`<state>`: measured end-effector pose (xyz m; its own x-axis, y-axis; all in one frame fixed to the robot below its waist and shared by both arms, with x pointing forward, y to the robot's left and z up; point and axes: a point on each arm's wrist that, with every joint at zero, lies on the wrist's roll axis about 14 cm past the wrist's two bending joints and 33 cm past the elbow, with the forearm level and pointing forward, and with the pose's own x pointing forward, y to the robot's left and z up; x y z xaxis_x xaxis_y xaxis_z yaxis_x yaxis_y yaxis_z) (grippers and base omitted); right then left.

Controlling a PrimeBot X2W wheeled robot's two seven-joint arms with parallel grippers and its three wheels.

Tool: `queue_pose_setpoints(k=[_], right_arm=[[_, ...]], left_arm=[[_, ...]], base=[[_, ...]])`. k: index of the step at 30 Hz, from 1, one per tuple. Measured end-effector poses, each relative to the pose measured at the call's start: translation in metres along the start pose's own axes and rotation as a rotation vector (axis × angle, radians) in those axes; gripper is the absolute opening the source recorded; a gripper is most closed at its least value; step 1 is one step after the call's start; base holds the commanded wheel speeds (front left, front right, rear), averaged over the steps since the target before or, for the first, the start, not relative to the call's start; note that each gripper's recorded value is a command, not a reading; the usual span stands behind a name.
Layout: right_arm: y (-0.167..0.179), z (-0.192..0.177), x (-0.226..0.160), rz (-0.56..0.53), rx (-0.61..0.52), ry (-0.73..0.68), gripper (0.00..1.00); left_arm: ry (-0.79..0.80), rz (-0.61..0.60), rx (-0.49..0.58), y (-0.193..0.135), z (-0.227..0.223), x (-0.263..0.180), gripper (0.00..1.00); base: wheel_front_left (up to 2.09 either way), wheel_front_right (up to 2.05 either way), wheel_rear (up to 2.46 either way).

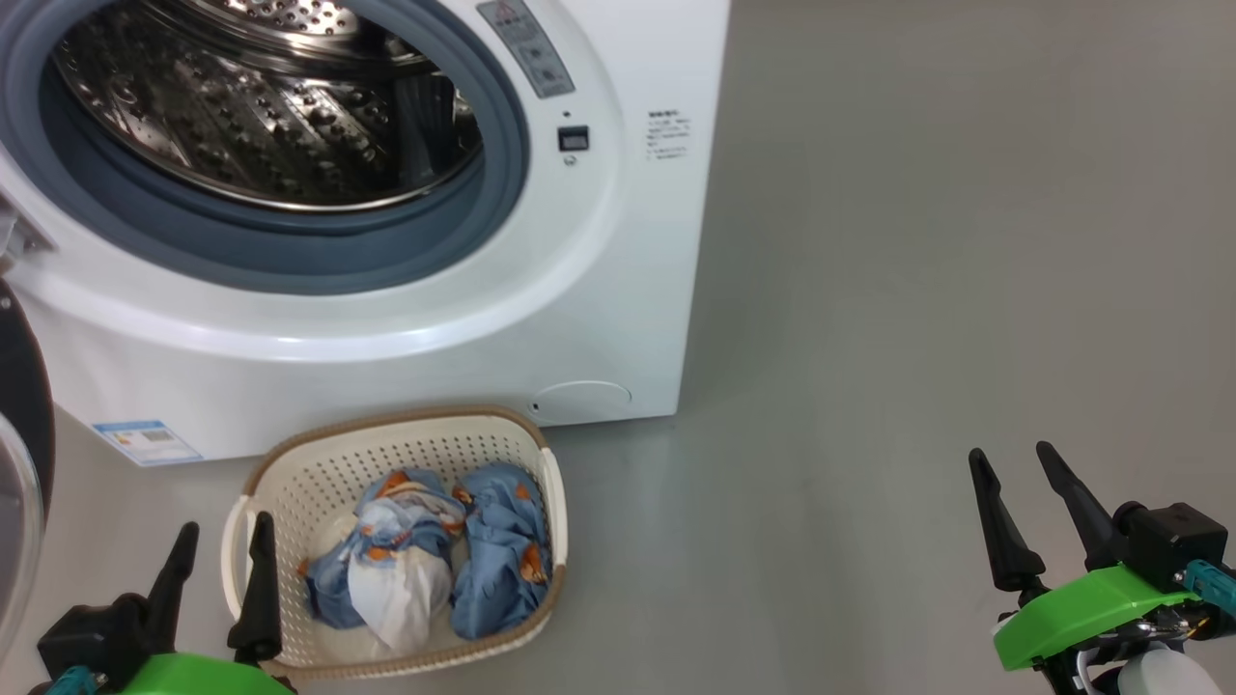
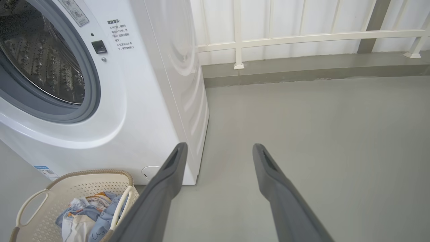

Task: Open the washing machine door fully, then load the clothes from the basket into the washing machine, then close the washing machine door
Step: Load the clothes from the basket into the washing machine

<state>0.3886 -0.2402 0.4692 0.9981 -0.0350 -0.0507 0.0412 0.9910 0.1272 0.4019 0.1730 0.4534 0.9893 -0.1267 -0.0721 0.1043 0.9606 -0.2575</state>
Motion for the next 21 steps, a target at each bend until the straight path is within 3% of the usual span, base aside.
queue_pose_setpoints(k=[7,21], right_arm=[[0.0,-0.002,0.0,-0.002,0.003,0.005,1.0],[0.002,-0.01,0.004,-0.001,0.008,0.026,1.0]], left_arm=[[0.001,-0.008,0.001,-0.003,-0.001,0.002,1.0],[0.034,0.003,-0.025,-0.008,-0.016,0.004,1.0]], base=[[0.72,-1.05,0.33],[0.04,-0.04,0.0]])
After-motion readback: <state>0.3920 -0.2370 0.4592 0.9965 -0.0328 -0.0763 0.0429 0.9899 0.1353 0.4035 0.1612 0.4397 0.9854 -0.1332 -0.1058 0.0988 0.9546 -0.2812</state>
